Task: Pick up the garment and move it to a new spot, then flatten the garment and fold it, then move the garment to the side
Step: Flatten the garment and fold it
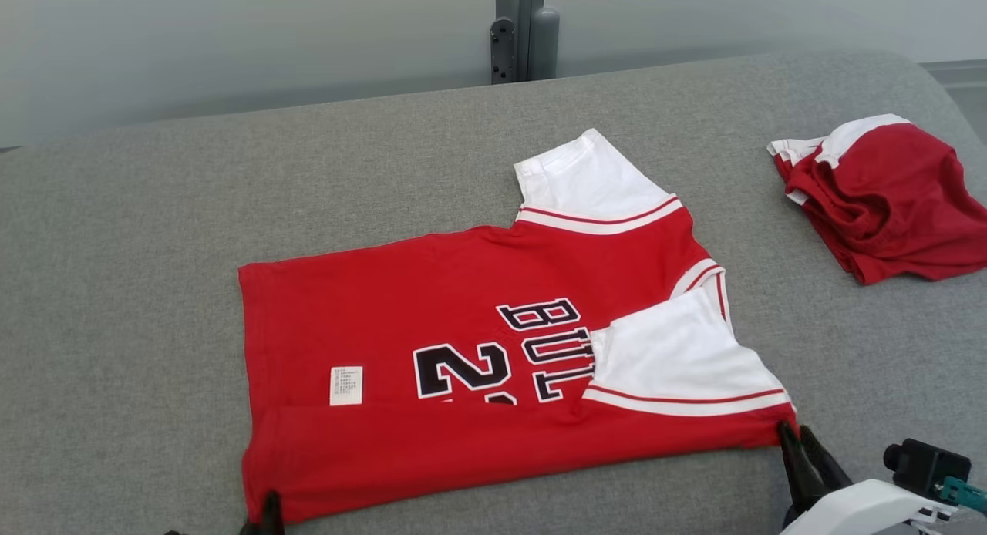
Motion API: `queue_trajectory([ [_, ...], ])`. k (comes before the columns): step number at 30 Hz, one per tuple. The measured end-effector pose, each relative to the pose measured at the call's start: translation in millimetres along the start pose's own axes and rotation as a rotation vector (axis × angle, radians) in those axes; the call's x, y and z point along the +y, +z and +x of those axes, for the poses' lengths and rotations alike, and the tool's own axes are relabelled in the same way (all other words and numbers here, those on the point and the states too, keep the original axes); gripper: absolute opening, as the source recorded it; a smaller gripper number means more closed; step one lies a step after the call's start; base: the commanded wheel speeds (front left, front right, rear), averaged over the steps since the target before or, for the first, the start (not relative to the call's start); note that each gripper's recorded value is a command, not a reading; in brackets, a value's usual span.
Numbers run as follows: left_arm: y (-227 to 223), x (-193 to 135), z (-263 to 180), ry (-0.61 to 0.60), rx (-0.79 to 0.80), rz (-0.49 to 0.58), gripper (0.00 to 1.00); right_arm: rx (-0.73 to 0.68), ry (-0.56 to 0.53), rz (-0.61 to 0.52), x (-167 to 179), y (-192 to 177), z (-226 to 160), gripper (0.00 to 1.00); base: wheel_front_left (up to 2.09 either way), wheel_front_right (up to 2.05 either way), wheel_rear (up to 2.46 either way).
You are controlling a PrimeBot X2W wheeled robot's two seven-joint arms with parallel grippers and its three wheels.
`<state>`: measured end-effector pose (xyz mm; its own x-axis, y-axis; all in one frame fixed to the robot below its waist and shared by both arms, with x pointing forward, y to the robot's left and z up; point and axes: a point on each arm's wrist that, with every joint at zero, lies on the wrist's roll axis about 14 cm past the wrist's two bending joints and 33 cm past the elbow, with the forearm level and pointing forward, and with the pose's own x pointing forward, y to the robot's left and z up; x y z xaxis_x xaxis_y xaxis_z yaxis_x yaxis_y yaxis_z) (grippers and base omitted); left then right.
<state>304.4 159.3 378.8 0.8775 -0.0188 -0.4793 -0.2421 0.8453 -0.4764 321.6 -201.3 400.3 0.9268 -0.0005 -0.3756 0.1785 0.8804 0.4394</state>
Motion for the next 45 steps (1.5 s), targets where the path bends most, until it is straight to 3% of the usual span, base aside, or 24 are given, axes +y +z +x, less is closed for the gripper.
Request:
queue_trajectory([
  [9,63,1,17,-0.018,-0.151,0.135,1.00,-0.106,-0.067,-0.063,-22,36,-5,1.00,0.00,0.00,0.00],
  [15,106,-31,50,-0.118,-0.179,0.303,1.00,-0.167,0.007,-0.148,2,66,11,1.00,0.00,0.00,0.00],
  [21,122,-47,94,-0.152,-0.101,0.446,1.00,-0.182,0.105,-0.207,32,81,35,1.00,0.00,0.00,0.00],
  [30,110,-34,150,-0.106,0.074,0.570,1.00,-0.151,0.172,-0.271,47,82,64,1.00,0.00,0.00,0.00],
  [41,86,-21,175,-0.081,0.189,0.605,1.00,-0.129,0.155,-0.284,36,77,76,1.00,0.00,0.00,0.00],
  [45,82,-22,178,-0.087,0.202,0.611,0.91,-0.127,0.151,-0.284,34,78,78,1.00,0.00,0.00,0.00],
])
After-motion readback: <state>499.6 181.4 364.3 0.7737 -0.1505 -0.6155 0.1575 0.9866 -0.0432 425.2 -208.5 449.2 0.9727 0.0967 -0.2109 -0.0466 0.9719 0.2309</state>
